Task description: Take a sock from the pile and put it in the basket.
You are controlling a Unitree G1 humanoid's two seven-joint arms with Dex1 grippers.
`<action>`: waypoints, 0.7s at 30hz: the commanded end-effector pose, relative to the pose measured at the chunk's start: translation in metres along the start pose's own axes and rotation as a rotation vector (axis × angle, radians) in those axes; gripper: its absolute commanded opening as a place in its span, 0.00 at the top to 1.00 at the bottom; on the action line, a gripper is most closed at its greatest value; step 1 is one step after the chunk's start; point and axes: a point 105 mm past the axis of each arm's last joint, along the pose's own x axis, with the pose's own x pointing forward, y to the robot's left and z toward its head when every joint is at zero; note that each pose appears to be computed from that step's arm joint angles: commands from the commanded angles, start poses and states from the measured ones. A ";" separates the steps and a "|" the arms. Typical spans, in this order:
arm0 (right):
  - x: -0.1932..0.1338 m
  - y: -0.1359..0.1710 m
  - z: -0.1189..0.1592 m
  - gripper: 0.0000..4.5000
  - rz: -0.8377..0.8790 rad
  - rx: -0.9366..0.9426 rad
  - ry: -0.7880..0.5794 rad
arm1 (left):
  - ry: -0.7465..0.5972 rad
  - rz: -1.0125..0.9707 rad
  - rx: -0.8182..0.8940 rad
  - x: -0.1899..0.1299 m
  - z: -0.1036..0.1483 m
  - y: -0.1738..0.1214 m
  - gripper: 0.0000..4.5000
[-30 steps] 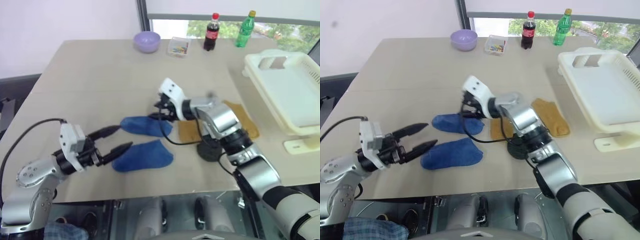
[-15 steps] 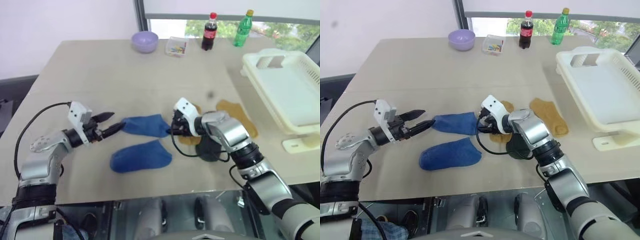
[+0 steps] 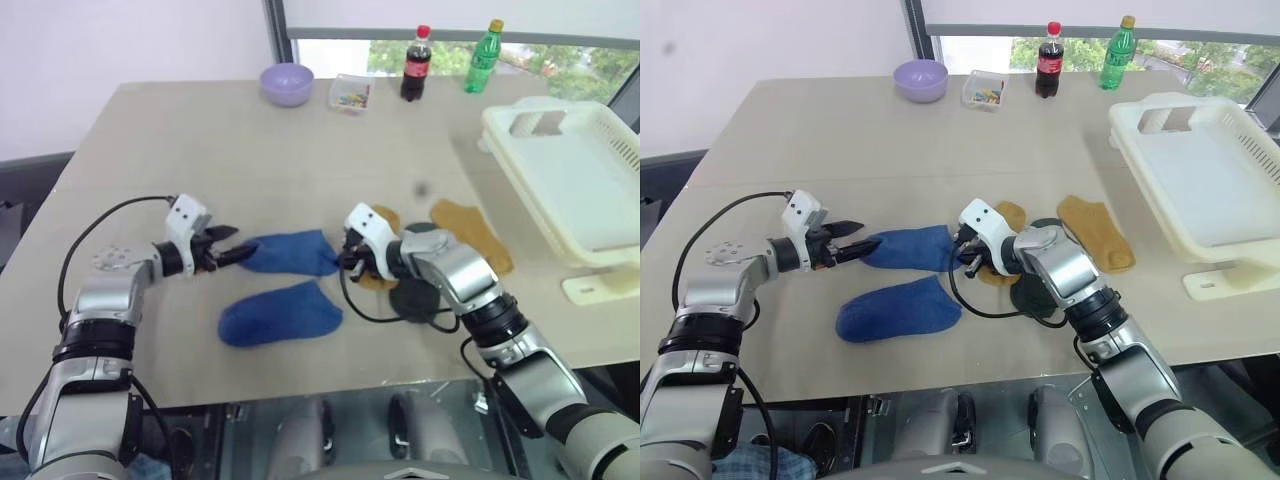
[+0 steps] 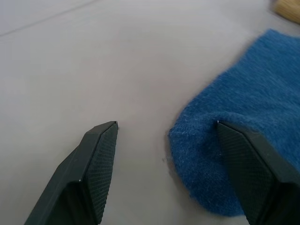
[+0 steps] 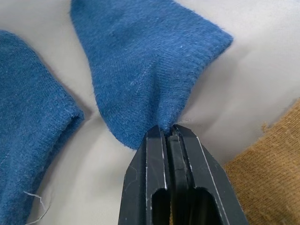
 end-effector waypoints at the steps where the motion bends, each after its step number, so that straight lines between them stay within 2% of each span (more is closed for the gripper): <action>1: -0.001 0.003 0.004 1.00 -0.001 -0.032 -0.016 | 0.093 -0.022 -0.028 0.000 -0.022 -0.004 0.48; 2: -0.001 0.003 0.004 1.00 0.000 -0.034 -0.016 | 0.100 -0.031 -0.031 -0.001 -0.024 -0.006 0.57; 4: -0.001 0.004 0.004 1.00 0.000 -0.036 -0.017 | 0.116 -0.058 -0.047 -0.002 -0.028 -0.011 0.81; 6: 0.000 0.004 0.005 1.00 0.002 -0.039 -0.018 | 0.131 -0.077 -0.056 -0.004 -0.033 -0.016 0.98; 11: 0.000 0.004 0.006 1.00 0.006 -0.046 -0.021 | 0.129 -0.063 -0.053 -0.007 -0.037 -0.019 0.98; 16: -0.011 0.002 0.021 1.00 -0.004 -0.050 -0.077 | -0.051 -0.072 -0.114 -0.015 -0.016 -0.031 0.98; 21: -0.034 0.002 0.038 1.00 -0.010 -0.059 -0.127 | -0.124 -0.090 -0.162 -0.035 -0.004 -0.047 0.98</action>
